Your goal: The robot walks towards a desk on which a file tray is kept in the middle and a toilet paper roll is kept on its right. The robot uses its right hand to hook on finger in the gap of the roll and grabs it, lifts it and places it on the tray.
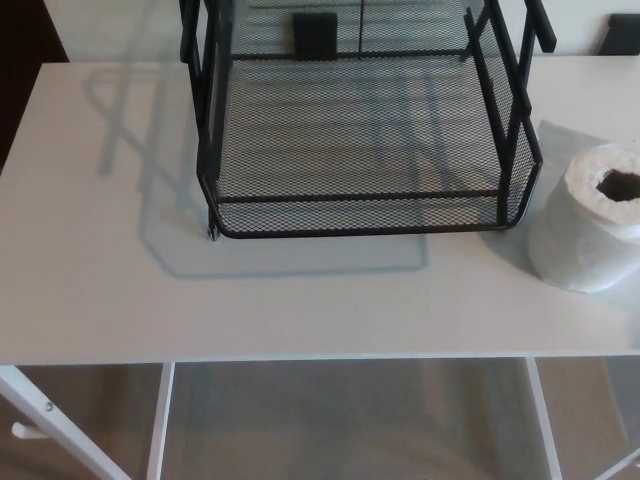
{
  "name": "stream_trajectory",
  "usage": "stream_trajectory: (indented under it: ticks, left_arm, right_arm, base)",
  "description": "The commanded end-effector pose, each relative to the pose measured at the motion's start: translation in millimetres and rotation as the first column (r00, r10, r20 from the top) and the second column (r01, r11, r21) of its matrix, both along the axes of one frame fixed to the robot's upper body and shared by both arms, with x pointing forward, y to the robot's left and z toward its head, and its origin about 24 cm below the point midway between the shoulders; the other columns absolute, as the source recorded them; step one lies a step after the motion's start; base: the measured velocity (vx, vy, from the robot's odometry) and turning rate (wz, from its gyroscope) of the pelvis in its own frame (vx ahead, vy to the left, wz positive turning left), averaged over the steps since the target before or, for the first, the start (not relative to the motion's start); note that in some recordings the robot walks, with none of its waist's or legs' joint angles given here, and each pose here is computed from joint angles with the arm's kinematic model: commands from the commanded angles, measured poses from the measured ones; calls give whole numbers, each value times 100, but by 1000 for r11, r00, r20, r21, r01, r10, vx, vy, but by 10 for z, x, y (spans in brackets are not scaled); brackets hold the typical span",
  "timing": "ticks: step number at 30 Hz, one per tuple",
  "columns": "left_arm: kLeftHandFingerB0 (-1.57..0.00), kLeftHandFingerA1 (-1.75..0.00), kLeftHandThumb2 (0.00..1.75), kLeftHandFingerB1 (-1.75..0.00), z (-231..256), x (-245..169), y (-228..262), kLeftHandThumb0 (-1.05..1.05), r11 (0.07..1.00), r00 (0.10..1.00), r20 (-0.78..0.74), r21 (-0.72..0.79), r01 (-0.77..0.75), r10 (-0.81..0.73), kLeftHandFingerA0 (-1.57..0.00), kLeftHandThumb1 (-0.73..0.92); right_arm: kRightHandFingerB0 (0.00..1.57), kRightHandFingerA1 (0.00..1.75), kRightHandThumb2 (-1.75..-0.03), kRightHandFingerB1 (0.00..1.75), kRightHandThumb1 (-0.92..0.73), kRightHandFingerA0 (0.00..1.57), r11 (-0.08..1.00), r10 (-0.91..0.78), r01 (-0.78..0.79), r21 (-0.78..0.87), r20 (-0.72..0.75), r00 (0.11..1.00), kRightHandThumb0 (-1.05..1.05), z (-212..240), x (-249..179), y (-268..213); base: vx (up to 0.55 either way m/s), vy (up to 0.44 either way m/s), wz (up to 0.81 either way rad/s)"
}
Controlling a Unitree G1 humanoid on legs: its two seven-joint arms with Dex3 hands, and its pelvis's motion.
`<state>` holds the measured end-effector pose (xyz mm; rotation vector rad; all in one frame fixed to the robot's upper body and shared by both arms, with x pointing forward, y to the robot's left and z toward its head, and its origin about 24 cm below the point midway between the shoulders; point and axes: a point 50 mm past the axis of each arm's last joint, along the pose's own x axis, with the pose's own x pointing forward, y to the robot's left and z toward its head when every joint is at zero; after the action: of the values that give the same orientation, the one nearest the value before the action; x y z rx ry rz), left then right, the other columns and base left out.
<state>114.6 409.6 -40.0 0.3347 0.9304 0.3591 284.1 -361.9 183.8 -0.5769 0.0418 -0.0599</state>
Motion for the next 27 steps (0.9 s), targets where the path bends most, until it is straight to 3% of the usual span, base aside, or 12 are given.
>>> stream_trajectory:
  ticks: [1, 6, 7, 14, 24, 25, 26, 27]
  left_arm:
    - [-24, -54, 68, -41, 28, -70, 78, -84, 1000, 999, -52, 26, -5, 6, -46, 92]
    - [-24, -53, 70, -42, 44, -60, 47, -83, 999, 998, -59, 39, 22, -19, -43, 92]
    - [-24, -53, 70, -41, 42, -65, 49, -83, 999, 998, -59, 39, 23, -21, -45, 92]
    - [-21, -55, 69, -42, 63, -54, 34, -84, 999, 997, -70, 30, 40, -38, -38, 92]
    - [-22, -53, 69, -42, 38, -88, 57, -83, 999, 996, -90, 42, 28, -24, -39, 92]
    - [-18, -60, 107, -51, 37, -89, 60, -83, 999, 996, -90, 34, 20, -16, -33, 72]
    - [-19, -59, 106, -51, 33, -95, 63, -83, 999, 996, -90, 34, 19, -16, -31, 71]
    - [-19, -55, 77, -44, 32, -88, 62, -88, 999, 996, -92, 40, 26, -22, -35, 82]
  right_arm:
    - [8, 40, -59, 20, -56, 24, 933, 95, -200, -300, -332, 938, -56, -23, 99, 263]
    - [3, 36, -58, 25, -60, 20, 905, 93, -256, -339, -430, 898, -56, -112, 126, 295]
    - [6, 37, -60, 20, -58, 16, 904, 102, -268, -332, -441, 892, -53, -133, 133, 309]
    - [5, 38, -58, 26, -63, 22, 768, 116, -437, -469, -569, 814, -60, -207, 179, 512]
    - [9, 41, -61, 23, -61, 19, 724, 125, -465, -510, -565, 816, -57, -241, 239, 631]
    - [9, 41, -61, 23, -61, 18, 727, 132, -463, -507, -558, 819, -56, -236, 246, 643]
    - [0, 50, -100, 51, -47, 0, 724, 141, -468, -506, -556, 819, -35, -224, 252, 655]
    - [8, 42, -61, 22, -61, 19, 730, 152, -465, -501, -544, 825, -56, -209, 264, 670]
  base:
    - [0, 0, 0]
    - [0, 0, 0]
    - [0, 0, 0]
    - [0, 0, 0]
    - [0, 0, 0]
    - [0, 0, 0]
    - [0, 0, 0]
    - [0, 0, 0]
